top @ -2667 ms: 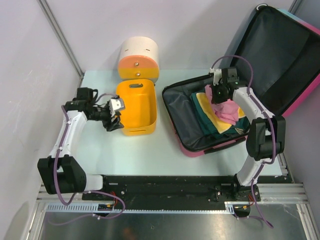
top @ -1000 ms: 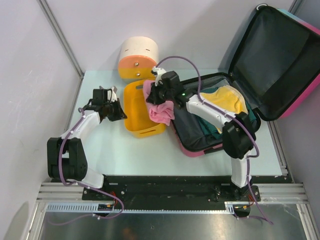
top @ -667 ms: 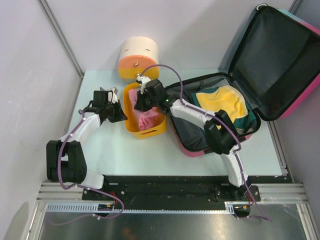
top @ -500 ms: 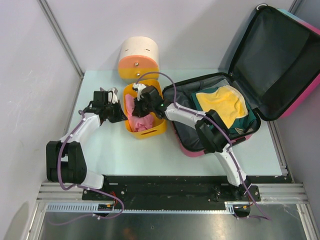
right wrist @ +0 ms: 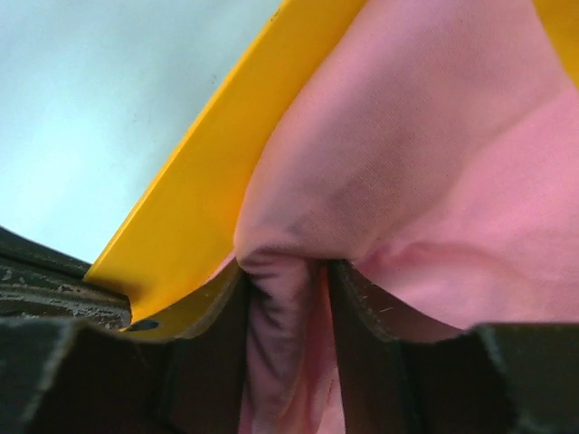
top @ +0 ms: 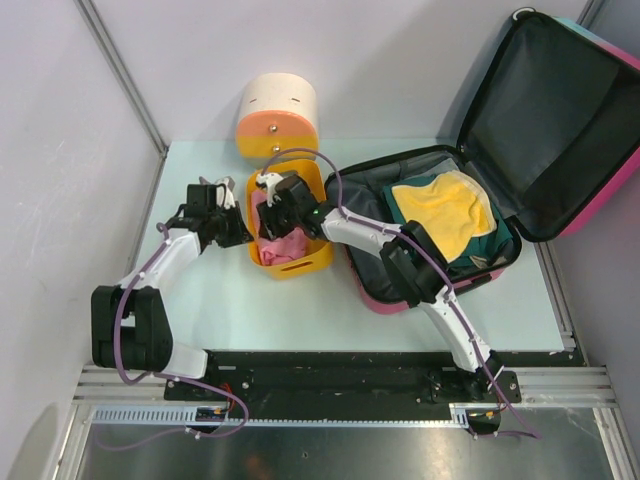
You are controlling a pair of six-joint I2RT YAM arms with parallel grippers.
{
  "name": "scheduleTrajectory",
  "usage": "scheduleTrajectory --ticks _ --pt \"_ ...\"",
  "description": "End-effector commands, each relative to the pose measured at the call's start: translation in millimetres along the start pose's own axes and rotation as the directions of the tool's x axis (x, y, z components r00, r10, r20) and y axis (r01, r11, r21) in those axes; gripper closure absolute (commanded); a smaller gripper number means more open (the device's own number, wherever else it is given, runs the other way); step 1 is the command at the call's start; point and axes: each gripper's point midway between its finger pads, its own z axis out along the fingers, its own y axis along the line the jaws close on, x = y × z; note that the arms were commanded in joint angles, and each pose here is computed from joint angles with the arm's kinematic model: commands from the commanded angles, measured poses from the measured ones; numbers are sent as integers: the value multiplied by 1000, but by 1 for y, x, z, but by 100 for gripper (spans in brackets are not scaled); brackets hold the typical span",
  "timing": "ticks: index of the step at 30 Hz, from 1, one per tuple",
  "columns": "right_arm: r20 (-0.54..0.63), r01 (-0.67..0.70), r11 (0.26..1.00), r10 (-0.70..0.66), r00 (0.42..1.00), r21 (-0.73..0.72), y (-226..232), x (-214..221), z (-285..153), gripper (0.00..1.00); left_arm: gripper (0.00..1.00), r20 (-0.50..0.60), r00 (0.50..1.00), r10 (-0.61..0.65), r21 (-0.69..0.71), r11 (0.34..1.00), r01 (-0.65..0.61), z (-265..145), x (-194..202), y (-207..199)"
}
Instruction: Open, take out, and arrange the luggage
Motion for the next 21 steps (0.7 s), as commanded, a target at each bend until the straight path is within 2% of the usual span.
scheduleTrajectory --ticks 1,7,11,12,14,16,17,18,19,20,21 --pt "-110 127 980 -110 988 154 -29 18 -3 62 100 2 999 52 42 998 -52 -12 4 -15" --pt "-224 221 925 -155 962 310 -68 26 -30 77 100 39 997 61 -19 998 -60 -17 -2 -6" --pt "-223 299 892 -232 947 340 -67 8 -48 88 100 66 996 61 -46 997 -58 -23 -6 -3" --pt "-227 301 890 -233 946 341 -66 8 -50 97 100 64 996 59 -55 997 -55 -23 -5 -1" --pt "-214 265 908 -202 956 324 -62 8 -50 98 100 56 997 58 -52 997 -55 -23 -2 -1" --pt "-173 212 944 -171 970 254 -48 5 -45 96 100 41 998 50 -40 998 -49 -20 2 -2" --pt "-154 176 961 -145 977 214 -40 3 -42 86 100 34 998 48 -34 998 -46 -20 4 -3" --pt "-130 132 986 -119 984 99 -18 1 -37 75 100 33 998 50 -18 999 -49 -20 4 -6" --pt "-115 98 994 -91 989 55 -10 -3 -36 64 87 30 998 55 4 998 -55 -21 5 -10" --pt "-99 72 997 -70 993 21 -3 -8 -37 42 78 32 998 59 26 998 -60 -23 4 -14" --pt "-69 55 998 -58 996 -39 11 -18 -40 35 70 45 997 66 45 997 -68 -27 1 -17"
